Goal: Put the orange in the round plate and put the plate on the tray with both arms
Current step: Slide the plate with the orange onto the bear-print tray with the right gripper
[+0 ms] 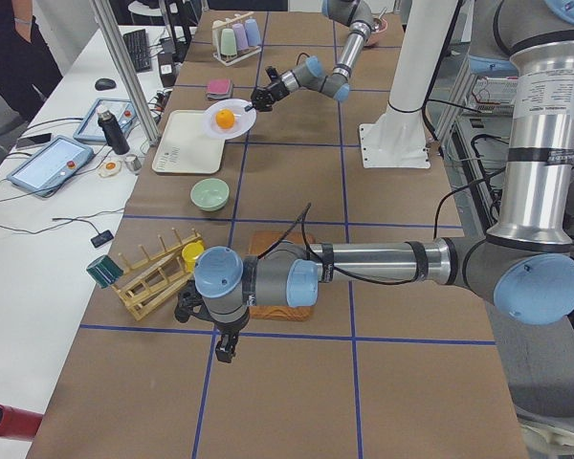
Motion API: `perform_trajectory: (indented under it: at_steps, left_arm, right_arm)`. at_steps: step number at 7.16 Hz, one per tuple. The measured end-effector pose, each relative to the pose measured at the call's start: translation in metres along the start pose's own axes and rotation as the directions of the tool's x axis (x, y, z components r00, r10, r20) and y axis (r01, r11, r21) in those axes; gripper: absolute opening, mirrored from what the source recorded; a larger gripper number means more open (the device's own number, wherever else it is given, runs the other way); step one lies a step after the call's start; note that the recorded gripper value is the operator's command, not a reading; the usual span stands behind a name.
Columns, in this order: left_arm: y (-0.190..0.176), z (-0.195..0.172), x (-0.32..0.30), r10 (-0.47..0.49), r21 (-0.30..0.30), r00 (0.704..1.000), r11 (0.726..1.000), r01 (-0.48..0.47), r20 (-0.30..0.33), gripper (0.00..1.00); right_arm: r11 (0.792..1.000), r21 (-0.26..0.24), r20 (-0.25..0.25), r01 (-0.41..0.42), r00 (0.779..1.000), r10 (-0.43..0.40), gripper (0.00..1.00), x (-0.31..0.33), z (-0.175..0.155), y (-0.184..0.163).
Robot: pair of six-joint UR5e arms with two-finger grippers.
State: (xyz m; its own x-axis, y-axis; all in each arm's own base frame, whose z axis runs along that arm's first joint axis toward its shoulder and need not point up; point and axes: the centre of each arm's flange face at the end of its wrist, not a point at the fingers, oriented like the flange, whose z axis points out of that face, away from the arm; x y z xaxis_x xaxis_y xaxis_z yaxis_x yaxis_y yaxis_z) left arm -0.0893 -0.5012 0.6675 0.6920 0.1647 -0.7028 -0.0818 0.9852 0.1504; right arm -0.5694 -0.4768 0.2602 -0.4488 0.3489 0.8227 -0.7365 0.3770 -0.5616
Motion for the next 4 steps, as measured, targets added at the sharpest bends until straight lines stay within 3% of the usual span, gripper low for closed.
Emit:
perform_trajectory:
  at_steps: [2, 4]
  left_arm:
    - [-0.001, -0.001, 0.001, -0.011, 0.008, 1.0, 1.0, 0.011, 0.001, 0.99]
    - [-0.002, -0.002, 0.002, -0.012, 0.011, 1.0, 1.0, 0.012, 0.002, 0.99]
  right_arm:
    - [0.997, 0.07, -0.065, -0.018, 0.998, 0.023, 0.0, -0.022, 0.069, -0.003]
    - [0.991, 0.13, -0.113, -0.009, 0.993, 0.024, 0.0, -0.026, 0.116, 0.002]
